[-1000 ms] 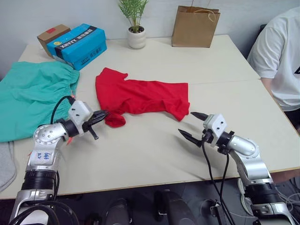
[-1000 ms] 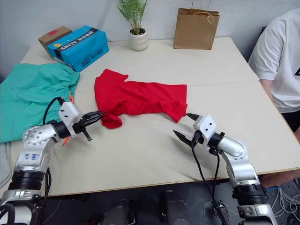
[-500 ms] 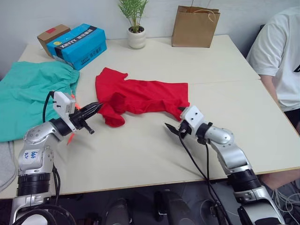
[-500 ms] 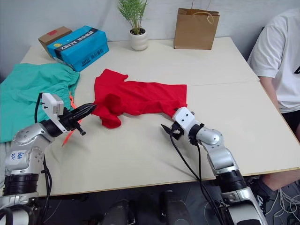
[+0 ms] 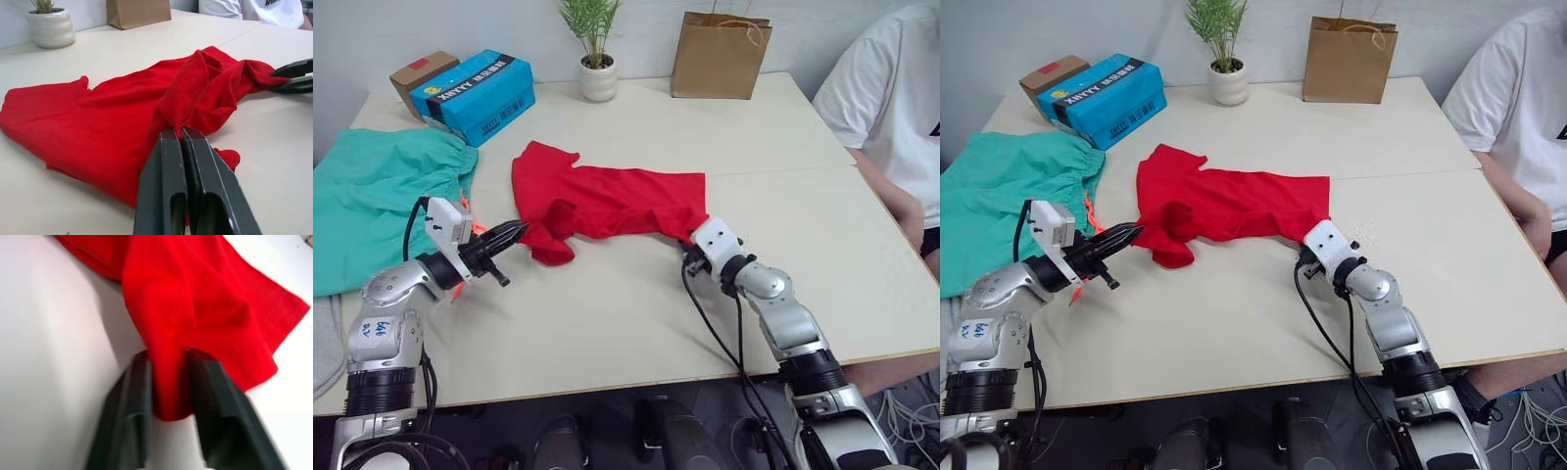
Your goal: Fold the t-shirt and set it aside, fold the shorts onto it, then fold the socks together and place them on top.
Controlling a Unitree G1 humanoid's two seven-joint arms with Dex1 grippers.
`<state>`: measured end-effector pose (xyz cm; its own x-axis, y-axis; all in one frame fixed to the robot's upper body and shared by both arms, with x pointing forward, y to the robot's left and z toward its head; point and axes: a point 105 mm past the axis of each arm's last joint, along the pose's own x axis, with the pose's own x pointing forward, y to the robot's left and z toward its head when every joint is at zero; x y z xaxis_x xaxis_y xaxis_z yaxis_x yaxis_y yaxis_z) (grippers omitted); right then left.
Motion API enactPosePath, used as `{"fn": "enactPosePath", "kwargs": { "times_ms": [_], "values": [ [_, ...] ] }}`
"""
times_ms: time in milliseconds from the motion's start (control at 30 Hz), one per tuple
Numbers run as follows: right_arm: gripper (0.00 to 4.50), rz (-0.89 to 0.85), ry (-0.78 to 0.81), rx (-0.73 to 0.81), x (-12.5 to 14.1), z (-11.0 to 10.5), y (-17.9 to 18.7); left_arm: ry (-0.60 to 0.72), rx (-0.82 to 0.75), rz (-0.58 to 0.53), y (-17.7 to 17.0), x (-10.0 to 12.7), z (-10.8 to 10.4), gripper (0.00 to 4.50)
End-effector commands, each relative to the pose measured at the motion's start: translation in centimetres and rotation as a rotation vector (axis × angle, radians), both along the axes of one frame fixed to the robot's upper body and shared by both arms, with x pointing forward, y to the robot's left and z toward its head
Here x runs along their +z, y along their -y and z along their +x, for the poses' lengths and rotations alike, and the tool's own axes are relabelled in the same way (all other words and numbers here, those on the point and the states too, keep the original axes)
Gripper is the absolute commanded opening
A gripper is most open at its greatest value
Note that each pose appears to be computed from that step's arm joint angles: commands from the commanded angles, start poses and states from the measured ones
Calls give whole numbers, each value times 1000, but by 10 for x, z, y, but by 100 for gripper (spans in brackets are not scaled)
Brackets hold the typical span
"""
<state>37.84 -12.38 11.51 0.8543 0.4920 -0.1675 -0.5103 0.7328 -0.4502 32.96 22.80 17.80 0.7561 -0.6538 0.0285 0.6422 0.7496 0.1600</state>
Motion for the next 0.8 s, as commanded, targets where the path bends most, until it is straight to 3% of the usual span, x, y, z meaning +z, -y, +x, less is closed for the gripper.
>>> {"fn": "enactPosePath", "kwargs": {
  "times_ms": [33,200,400,500,633,800],
  "values": [
    [2,38,25,37,18,-4,7,35,-10,-4,-5,14,-2,0],
    [2,-7,-14,173,37,-20,23,31,-61,14,-7,20,-9,0],
    [2,-120,-29,369,67,-52,51,-90,-245,90,-14,20,-49,0],
    [2,-167,-79,450,64,-69,66,-137,-284,145,-22,17,-64,0],
    [2,-223,-208,610,37,-105,79,-204,-358,219,-24,6,-91,0],
    [2,-239,-296,651,21,-124,86,-329,-436,295,-26,-19,-126,0]
  ]
}}
